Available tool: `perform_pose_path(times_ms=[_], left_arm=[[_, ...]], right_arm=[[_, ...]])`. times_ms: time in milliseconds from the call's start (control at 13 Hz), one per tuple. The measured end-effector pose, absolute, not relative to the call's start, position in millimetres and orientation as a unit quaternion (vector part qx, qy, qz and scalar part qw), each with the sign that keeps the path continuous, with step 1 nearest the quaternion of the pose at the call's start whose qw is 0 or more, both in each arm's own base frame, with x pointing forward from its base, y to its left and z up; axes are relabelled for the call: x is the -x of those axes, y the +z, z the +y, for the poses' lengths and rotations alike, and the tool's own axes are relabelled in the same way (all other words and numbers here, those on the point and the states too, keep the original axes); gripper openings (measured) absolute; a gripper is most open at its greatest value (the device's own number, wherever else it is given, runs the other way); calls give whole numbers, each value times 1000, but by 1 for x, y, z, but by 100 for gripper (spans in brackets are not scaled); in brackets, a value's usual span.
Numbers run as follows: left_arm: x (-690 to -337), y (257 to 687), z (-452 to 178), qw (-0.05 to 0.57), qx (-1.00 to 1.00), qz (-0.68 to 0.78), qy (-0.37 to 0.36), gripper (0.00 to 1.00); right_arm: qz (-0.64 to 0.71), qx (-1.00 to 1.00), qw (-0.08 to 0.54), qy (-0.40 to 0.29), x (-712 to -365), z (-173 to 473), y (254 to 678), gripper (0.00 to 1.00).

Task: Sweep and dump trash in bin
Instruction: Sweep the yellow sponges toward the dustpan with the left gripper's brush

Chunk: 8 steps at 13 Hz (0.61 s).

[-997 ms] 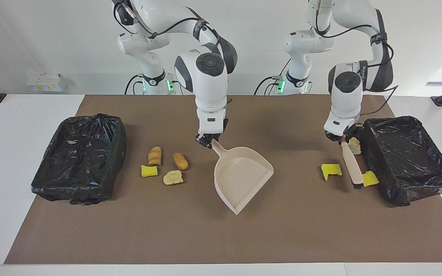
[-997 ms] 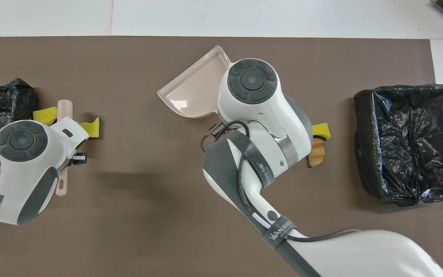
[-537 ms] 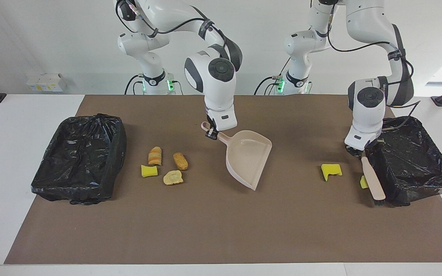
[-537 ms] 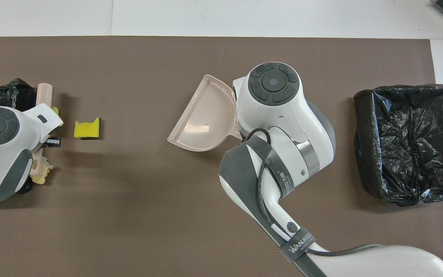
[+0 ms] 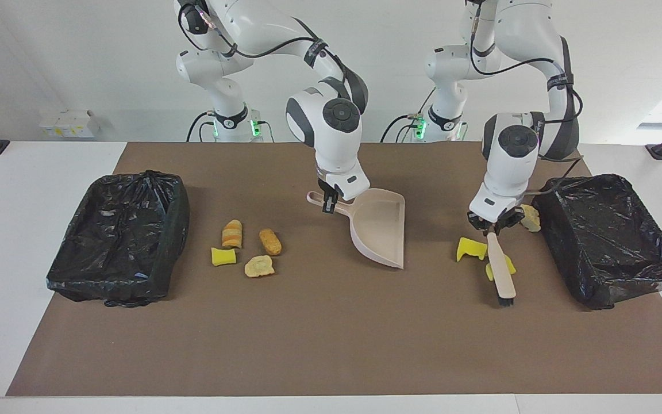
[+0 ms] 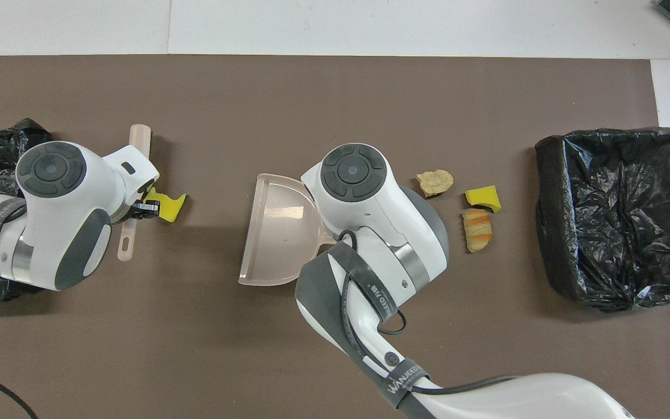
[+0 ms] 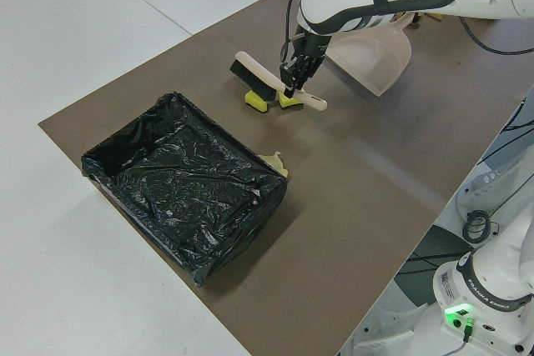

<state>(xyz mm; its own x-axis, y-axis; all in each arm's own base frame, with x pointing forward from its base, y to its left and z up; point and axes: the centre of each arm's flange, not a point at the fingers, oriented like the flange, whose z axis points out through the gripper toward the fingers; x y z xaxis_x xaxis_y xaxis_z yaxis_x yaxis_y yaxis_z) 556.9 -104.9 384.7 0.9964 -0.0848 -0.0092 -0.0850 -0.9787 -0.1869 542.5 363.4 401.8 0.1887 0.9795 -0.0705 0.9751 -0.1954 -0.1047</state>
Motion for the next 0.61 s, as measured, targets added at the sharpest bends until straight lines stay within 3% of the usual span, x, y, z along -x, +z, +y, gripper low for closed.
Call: perform_pose_path(times_ms=[307, 613], left_arm=[[-522, 450, -106, 94, 995, 9, 39, 27], [-499, 438, -69, 140, 986, -43, 75, 27]], right_arm=[[-632, 772, 18, 60, -543, 363, 402, 33], [-630, 774, 18, 60, -543, 363, 402, 33]])
